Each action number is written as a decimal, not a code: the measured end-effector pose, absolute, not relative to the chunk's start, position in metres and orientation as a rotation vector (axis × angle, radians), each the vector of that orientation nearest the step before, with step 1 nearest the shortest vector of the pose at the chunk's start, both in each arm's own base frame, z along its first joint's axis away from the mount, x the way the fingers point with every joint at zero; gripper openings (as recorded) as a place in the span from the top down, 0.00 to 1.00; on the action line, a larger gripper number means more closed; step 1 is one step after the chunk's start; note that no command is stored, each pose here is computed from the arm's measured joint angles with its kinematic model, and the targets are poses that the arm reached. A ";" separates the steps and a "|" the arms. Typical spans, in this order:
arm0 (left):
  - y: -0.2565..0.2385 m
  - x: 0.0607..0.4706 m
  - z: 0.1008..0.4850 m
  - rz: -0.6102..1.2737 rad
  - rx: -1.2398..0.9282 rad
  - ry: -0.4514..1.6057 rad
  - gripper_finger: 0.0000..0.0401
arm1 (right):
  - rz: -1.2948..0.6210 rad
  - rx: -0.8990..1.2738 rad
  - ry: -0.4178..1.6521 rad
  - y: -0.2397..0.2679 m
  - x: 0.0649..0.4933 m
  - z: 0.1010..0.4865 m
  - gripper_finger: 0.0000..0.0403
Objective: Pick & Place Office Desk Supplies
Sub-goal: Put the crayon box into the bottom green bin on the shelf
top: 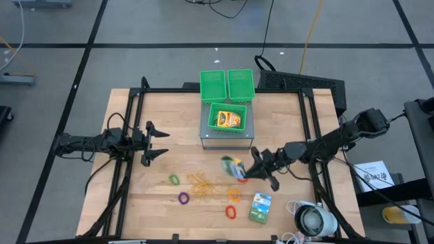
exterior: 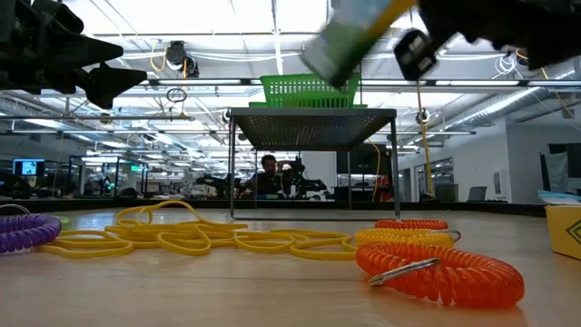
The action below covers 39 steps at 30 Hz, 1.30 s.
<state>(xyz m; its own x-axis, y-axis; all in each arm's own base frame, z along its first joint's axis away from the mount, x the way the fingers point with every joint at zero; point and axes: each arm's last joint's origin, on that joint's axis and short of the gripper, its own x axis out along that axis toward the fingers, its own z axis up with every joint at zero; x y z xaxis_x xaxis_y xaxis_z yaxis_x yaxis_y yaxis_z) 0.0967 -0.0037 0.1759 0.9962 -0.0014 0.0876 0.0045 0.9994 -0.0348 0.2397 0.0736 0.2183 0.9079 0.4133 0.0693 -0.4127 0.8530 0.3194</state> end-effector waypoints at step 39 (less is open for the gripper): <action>-0.004 0.097 0.176 -0.003 -0.035 -0.087 0.23 | -0.331 0.422 -0.059 -0.011 0.281 0.265 1.00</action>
<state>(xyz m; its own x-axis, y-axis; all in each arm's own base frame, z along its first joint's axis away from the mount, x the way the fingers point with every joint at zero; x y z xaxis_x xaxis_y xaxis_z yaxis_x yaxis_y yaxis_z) 0.0967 -0.0037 0.1759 0.9962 -0.0014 0.0874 0.0045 0.9994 -0.0348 0.2811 -0.0106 0.2649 0.9450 -0.3270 -0.0120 0.3027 0.8597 0.4115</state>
